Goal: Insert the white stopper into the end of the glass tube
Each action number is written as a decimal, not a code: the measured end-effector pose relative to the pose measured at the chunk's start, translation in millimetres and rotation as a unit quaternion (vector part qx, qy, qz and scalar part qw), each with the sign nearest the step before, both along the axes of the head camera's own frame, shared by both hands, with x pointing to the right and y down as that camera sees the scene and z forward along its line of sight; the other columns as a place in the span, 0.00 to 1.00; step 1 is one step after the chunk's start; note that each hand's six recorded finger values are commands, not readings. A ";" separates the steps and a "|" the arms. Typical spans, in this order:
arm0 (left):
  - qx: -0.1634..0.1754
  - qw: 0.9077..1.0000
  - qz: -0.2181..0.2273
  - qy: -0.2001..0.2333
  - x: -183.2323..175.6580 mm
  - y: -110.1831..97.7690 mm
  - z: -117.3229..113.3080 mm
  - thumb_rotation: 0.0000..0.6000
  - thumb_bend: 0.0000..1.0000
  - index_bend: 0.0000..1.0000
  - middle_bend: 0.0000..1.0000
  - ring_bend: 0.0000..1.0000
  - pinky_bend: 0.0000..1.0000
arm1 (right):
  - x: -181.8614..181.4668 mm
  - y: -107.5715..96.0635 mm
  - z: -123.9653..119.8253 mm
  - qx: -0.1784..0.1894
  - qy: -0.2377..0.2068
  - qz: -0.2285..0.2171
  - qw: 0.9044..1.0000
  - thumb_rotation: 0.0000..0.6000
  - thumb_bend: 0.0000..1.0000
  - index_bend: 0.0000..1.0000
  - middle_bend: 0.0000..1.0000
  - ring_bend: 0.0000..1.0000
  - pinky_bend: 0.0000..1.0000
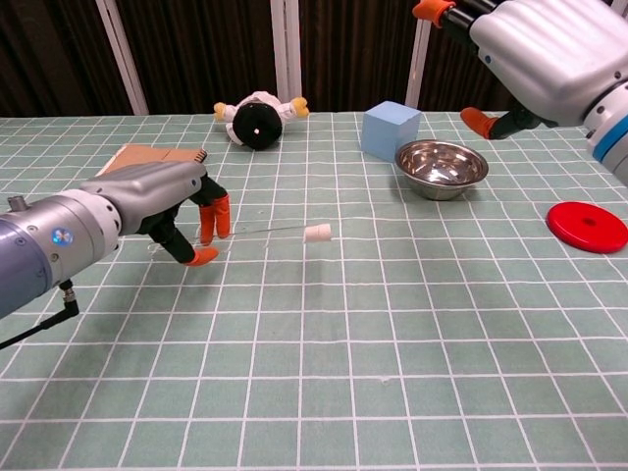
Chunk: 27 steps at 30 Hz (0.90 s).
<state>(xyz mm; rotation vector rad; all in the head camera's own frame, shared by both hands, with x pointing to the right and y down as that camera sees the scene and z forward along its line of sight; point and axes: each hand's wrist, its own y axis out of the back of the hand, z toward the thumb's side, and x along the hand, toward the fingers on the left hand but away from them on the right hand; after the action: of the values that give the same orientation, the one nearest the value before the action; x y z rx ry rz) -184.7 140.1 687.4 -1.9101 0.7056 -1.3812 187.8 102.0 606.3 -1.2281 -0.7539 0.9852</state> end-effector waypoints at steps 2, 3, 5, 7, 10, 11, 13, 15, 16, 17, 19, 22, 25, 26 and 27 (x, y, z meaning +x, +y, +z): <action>-0.001 1.000 0.008 -0.009 -3.0 1.8 3.2 1.00 0.68 0.54 0.53 0.17 0.14 | 0.6 0.6 0.0 -0.001 0.000 0.000 1.000 1.00 0.40 0.00 0.00 0.00 0.00; -0.002 1.000 0.010 -0.011 -4.1 2.5 4.3 1.00 0.68 0.54 0.53 0.17 0.14 | 1.1 0.9 -0.1 -0.002 -0.001 0.001 1.000 1.00 0.40 0.00 0.00 0.00 0.00; -0.003 1.000 0.015 -0.018 -6.3 3.9 6.5 1.00 0.68 0.53 0.52 0.17 0.14 | 2.1 1.4 0.0 -0.005 -0.003 0.002 1.000 1.00 0.40 0.00 0.00 0.00 0.00; -0.005 0.999 0.020 -0.025 -8.2 5.1 8.5 1.00 0.68 0.53 0.52 0.17 0.14 | 3.4 1.6 -0.5 -0.005 -0.004 0.003 1.000 1.00 0.40 0.00 0.00 0.00 0.00; -0.006 0.999 0.024 -0.032 -10.1 6.4 10.3 1.00 0.67 0.50 0.50 0.17 0.13 | 4.3 1.8 -1.4 -0.005 -0.004 0.003 1.000 1.00 0.40 0.00 0.00 0.00 0.00; -0.007 0.999 0.025 -0.034 -10.6 6.7 10.6 1.00 0.65 0.49 0.48 0.17 0.12 | 4.6 1.9 -1.8 -0.005 -0.004 0.003 1.000 1.00 0.41 0.00 0.00 0.00 0.00; -0.009 0.999 0.026 -0.038 -11.7 7.5 11.4 1.00 0.60 0.47 0.46 0.17 0.12 | 5.3 2.3 -2.6 -0.005 -0.004 0.003 1.000 1.00 0.40 0.00 0.00 0.00 0.00; -0.011 0.999 0.027 -0.043 -12.8 8.2 11.8 1.00 0.57 0.45 0.44 0.16 0.11 | 6.2 2.6 -3.3 -0.005 -0.004 0.003 1.000 1.00 0.40 0.00 0.00 0.00 0.00; -0.012 0.999 0.027 -0.046 -13.4 8.4 11.8 1.00 0.57 0.45 0.43 0.16 0.11 | 6.8 3.0 -3.4 -0.006 -0.005 0.004 1.000 1.00 0.40 0.00 0.00 0.00 0.00; -0.013 0.998 0.028 -0.048 -13.9 8.4 11.5 1.00 0.56 0.43 0.42 0.16 0.10 | 7.2 3.4 -3.5 -0.007 -0.005 0.004 1.000 1.00 0.40 0.00 0.00 0.00 0.00; -0.013 0.998 0.025 -0.049 -15.3 7.6 10.2 1.00 0.53 0.40 0.39 0.14 0.09 | 8.8 4.6 -3.9 -0.008 -0.005 0.004 1.000 1.00 0.41 0.00 0.00 0.00 0.00; -0.013 0.998 0.021 -0.054 -18.8 5.8 8.7 1.00 0.48 0.33 0.35 0.13 0.08 | 11.7 6.9 -3.8 -0.010 -0.006 0.006 1.000 1.00 0.40 0.00 0.00 0.00 0.00; -0.015 0.998 0.015 -0.057 -23.4 3.8 5.9 1.00 0.44 0.29 0.30 0.10 0.06 | 16.9 9.8 -3.5 -0.013 -0.002 0.009 1.000 1.00 0.40 0.00 0.00 0.00 0.00; -0.016 0.998 0.012 -0.057 -24.9 3.3 4.8 1.00 0.43 0.28 0.29 0.09 0.05 | 18.4 10.5 -3.7 -0.014 -0.002 0.010 1.000 1.00 0.40 0.00 0.00 0.00 0.00; -0.016 0.998 0.008 -0.057 -26.7 2.5 3.4 1.00 0.42 0.27 0.28 0.09 0.04 | 20.6 11.4 -4.1 -0.015 -0.002 0.012 1.000 1.00 0.40 0.00 0.00 0.00 0.00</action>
<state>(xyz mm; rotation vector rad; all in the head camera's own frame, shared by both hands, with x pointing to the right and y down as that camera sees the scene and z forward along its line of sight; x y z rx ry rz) -211.4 142.6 690.8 -1.8410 0.6146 -1.4859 208.4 113.4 602.2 -1.2502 -0.7601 1.0167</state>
